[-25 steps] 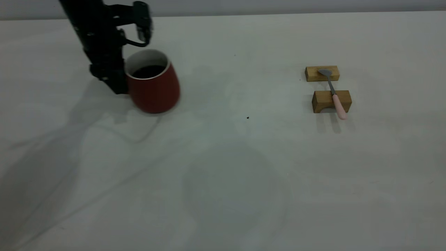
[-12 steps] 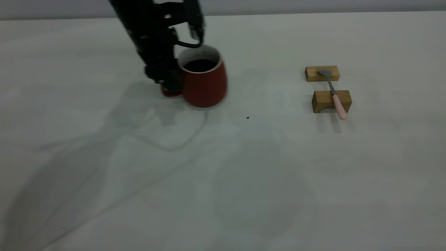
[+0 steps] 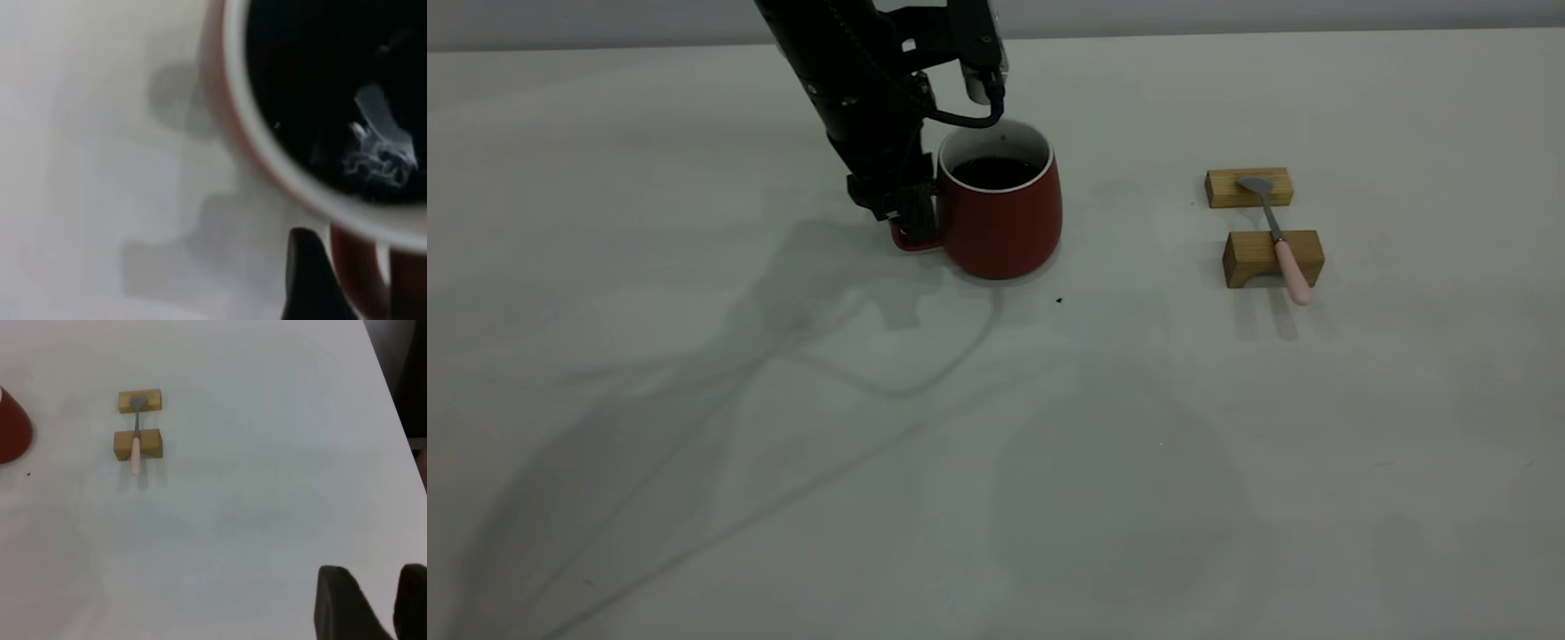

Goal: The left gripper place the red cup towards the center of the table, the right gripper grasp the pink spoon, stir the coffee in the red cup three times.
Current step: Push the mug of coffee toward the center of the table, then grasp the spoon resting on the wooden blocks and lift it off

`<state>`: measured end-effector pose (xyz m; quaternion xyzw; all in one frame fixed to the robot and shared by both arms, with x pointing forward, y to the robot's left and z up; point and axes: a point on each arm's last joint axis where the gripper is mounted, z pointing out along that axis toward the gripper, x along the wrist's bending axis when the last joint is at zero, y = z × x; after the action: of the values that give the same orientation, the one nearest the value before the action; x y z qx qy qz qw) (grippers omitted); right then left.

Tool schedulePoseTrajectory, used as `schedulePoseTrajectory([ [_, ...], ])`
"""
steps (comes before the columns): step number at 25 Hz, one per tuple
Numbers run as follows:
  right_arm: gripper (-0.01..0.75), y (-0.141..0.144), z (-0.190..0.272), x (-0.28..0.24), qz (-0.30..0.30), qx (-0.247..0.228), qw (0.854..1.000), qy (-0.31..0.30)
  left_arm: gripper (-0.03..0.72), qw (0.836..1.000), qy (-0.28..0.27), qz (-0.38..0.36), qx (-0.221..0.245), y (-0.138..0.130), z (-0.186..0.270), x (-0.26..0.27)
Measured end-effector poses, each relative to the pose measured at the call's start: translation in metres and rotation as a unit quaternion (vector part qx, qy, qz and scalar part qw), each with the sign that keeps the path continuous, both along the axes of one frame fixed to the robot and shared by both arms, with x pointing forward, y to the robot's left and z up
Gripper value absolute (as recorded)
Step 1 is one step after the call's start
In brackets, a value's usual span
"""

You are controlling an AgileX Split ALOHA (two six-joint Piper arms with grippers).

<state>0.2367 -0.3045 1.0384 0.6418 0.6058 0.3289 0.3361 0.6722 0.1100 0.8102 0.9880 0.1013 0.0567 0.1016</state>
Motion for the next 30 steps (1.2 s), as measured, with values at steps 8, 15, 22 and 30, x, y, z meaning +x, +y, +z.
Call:
schedulePoseTrajectory([
  [8,0.236,0.0,0.0,0.0,0.0,0.0,1.0,0.0,0.478,0.998,-0.029,0.043,0.032,0.015,0.047,0.007],
  [15,0.236,0.0,0.0,0.0,0.0,0.0,1.0,0.0,0.478,0.996,-0.046,0.067,0.022,0.021,0.141,-0.008],
  [22,0.238,0.0,0.0,0.0,0.0,0.0,1.0,0.0,0.478,0.968,-0.077,0.238,0.011,0.052,0.273,-0.06],
  [30,0.238,0.0,0.0,0.0,0.0,0.0,1.0,0.0,0.478,0.88,-0.14,0.45,-0.057,0.093,0.371,-0.133],
])
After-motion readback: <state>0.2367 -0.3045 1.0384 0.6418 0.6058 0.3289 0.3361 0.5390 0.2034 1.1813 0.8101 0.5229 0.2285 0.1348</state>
